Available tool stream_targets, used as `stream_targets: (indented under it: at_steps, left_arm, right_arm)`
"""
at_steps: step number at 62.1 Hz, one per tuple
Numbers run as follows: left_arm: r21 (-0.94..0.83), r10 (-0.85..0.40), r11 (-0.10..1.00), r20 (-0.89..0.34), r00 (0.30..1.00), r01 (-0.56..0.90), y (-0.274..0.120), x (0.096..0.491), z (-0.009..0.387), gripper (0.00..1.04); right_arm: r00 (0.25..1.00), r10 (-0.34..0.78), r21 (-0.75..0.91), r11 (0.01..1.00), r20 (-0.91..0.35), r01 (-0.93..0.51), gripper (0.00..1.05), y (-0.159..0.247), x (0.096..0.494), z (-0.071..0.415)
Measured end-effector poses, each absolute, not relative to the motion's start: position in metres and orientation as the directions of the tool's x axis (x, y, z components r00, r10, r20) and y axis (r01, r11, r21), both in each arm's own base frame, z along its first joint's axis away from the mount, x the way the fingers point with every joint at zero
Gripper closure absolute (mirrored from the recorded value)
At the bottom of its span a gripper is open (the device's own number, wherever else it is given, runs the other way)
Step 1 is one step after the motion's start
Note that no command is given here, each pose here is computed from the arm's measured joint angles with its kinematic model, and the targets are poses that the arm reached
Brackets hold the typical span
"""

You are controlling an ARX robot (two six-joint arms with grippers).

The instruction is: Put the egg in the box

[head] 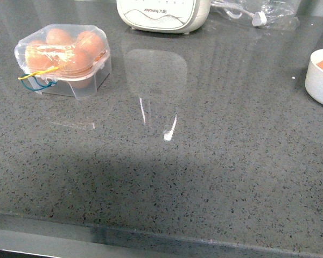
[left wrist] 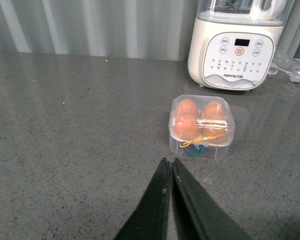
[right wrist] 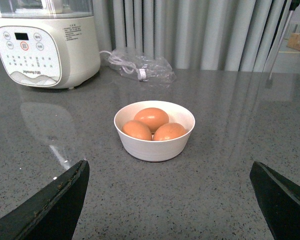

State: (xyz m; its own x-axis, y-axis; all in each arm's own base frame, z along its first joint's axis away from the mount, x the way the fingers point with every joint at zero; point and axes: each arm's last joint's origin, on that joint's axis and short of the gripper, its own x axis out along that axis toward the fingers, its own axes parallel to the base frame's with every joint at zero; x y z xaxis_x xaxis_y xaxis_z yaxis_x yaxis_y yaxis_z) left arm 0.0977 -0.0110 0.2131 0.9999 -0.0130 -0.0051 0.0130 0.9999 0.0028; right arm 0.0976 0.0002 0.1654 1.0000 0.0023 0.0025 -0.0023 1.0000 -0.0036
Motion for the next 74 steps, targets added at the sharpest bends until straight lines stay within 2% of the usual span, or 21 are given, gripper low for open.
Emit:
stream_targets:
  at_steps: [3,12,24,74]
  left_arm:
    - [0.000,-0.039,0.999,-0.007,0.999,0.039,-0.007,0.098,0.209,1.01]
    - [-0.002,0.010,1.000,-0.006,1.000,-0.010,0.000,0.098,0.198,1.01]
    - [-0.002,-0.002,1.000,-0.009,1.000,0.002,0.000,0.098,0.187,1.01]
    - [-0.002,-0.002,1.000,0.022,1.000,0.002,0.000,0.096,0.172,1.01]
  right_arm:
    - [1.000,0.002,-0.004,1.000,0.002,-0.002,0.07,0.000,0.098,0.165]
    - [1.000,-0.001,-0.004,1.000,0.002,0.001,0.07,0.000,0.098,0.165]
    - [1.000,0.002,-0.004,1.000,0.002,-0.002,0.07,0.000,0.098,0.165]
    - [1.000,0.002,-0.004,1.000,0.002,-0.002,0.07,0.000,0.098,0.165]
